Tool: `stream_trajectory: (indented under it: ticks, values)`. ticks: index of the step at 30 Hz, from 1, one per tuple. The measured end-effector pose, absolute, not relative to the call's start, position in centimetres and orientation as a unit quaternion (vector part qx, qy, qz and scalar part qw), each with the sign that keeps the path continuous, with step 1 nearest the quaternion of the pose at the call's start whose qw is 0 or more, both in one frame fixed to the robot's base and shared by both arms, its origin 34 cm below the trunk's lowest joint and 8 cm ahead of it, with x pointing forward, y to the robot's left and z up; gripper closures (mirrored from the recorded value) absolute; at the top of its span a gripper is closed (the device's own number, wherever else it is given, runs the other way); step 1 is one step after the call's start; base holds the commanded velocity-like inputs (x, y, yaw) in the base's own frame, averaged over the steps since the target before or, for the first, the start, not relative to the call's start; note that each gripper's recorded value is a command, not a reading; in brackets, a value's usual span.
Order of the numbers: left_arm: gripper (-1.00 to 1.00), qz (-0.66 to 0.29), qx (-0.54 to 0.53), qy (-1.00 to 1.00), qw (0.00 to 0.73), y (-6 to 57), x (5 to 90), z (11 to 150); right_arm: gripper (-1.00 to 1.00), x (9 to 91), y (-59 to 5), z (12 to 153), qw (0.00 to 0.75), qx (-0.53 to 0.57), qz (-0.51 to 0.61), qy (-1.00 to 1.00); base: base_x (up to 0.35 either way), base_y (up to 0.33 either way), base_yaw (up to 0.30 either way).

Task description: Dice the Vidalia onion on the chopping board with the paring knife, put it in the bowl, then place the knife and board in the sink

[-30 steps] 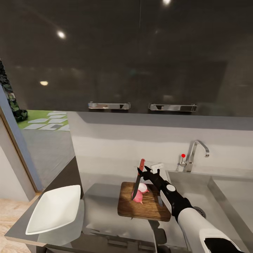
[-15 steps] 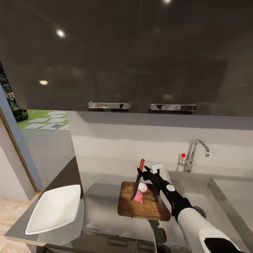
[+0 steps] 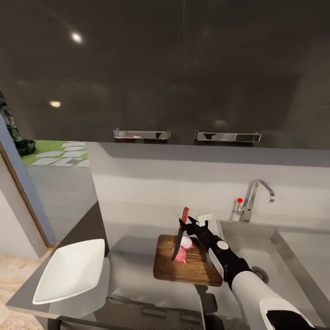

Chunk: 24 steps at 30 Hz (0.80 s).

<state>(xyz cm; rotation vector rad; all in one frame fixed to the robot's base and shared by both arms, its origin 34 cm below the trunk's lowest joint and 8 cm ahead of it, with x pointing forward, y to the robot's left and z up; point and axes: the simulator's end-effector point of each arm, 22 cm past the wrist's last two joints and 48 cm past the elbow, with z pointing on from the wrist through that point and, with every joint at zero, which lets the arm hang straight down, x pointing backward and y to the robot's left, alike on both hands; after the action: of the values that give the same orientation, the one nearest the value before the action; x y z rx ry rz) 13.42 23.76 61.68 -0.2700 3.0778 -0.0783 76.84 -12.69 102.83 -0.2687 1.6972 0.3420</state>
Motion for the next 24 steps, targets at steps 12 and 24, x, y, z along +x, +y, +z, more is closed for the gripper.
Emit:
stream_trajectory:
  ticks: [12,24]
  values:
    - [-1.0,-0.025,-0.088,0.996,0.017,23.8,12.8,61.7,1.0,77.2,-14.3,101.8,0.638,-0.105,0.133,0.751,0.0,0.0,0.003]
    - [-1.0,-0.025,-0.087,0.996,0.018,23.8,12.8,61.7,1.0,77.3,-14.5,102.0,0.64,-0.104,0.135,0.75,0.0,0.0,0.0]
